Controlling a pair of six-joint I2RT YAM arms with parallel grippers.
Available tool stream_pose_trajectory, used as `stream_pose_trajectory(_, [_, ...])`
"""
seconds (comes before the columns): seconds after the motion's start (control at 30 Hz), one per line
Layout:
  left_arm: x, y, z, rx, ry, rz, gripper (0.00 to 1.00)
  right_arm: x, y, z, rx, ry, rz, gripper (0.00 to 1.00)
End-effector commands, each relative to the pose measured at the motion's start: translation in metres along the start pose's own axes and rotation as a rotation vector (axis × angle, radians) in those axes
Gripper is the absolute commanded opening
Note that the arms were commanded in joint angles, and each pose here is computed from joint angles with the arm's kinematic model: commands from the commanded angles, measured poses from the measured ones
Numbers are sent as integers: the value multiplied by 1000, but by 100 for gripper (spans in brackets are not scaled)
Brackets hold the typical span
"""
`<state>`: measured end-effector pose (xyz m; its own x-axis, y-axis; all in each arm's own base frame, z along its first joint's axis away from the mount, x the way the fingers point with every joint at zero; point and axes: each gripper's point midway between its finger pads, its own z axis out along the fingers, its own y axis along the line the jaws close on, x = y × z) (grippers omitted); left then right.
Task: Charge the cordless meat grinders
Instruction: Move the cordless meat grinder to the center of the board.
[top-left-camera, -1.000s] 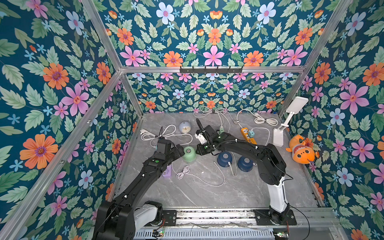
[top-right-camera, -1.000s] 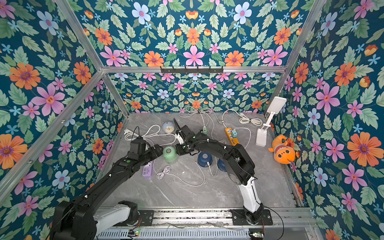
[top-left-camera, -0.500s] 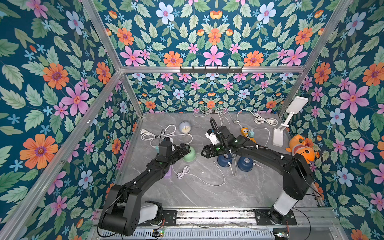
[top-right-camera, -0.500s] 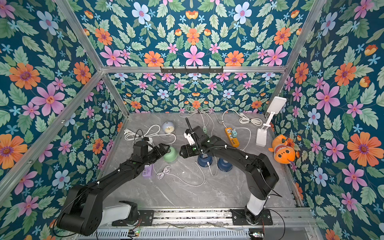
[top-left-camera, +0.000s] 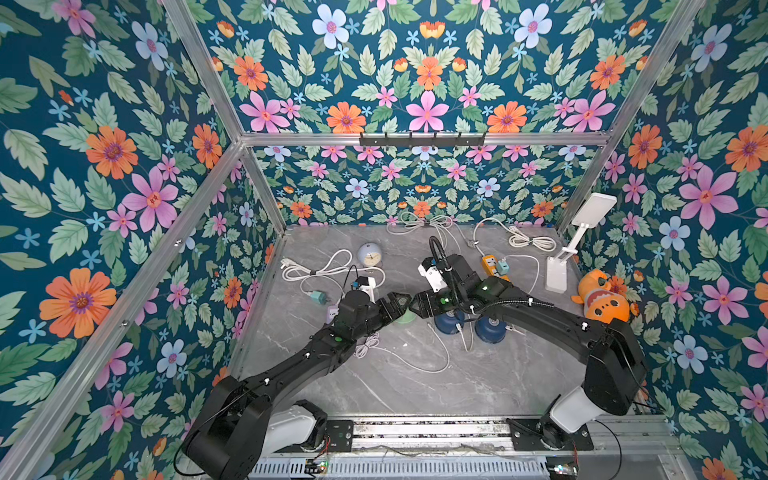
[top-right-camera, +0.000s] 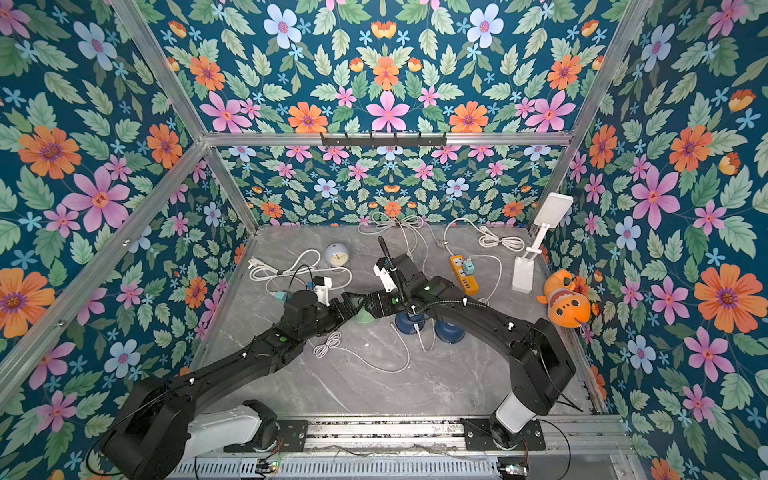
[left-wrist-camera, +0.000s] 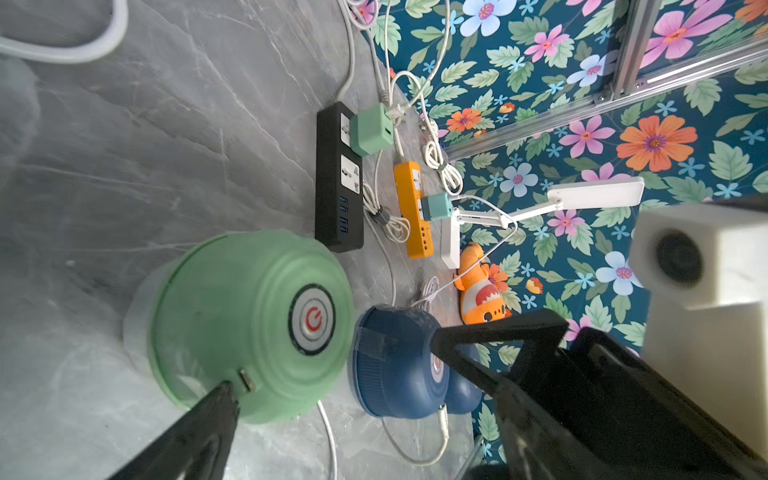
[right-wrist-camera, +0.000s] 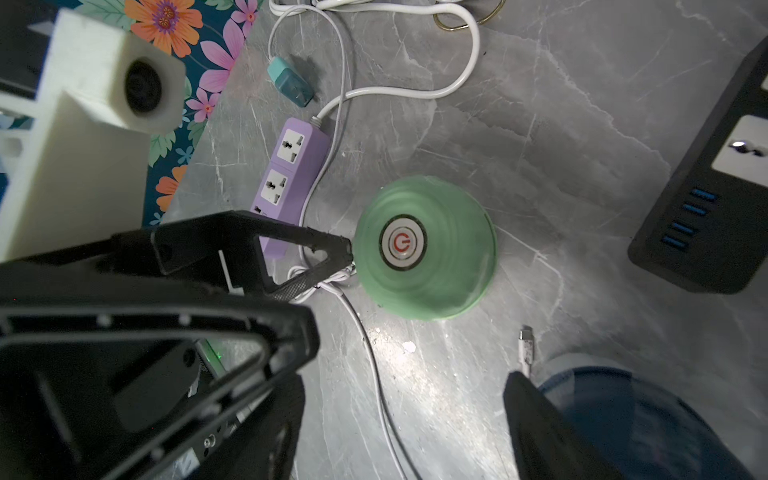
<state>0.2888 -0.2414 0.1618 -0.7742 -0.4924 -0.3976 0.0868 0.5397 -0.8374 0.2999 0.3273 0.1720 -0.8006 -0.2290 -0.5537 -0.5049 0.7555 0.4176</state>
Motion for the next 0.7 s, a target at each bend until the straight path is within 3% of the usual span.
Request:
stream_pose_trajectory(0.0, [-4,-12,-2,33,-50,-22,97,3,-15,2,75,13,16,61])
stream_pose_trajectory(0.1, [-9,-10,-14,-8,-87,0,97,4,-30,7,119,29,49,45])
stream_pose_trajectory(0.2, [-20,5,-31,-135,-141,36,97,6,-43,22,129,73,85,34])
stream_pose_trajectory(0.37, [-32,31,-52,-338,-172,114,97,3,-47,45,131,115,77,29])
stream_pose_trajectory(0.67, [-49,77,-66,-404,-177,72,97,-19,-26,84,-3,150,56,27])
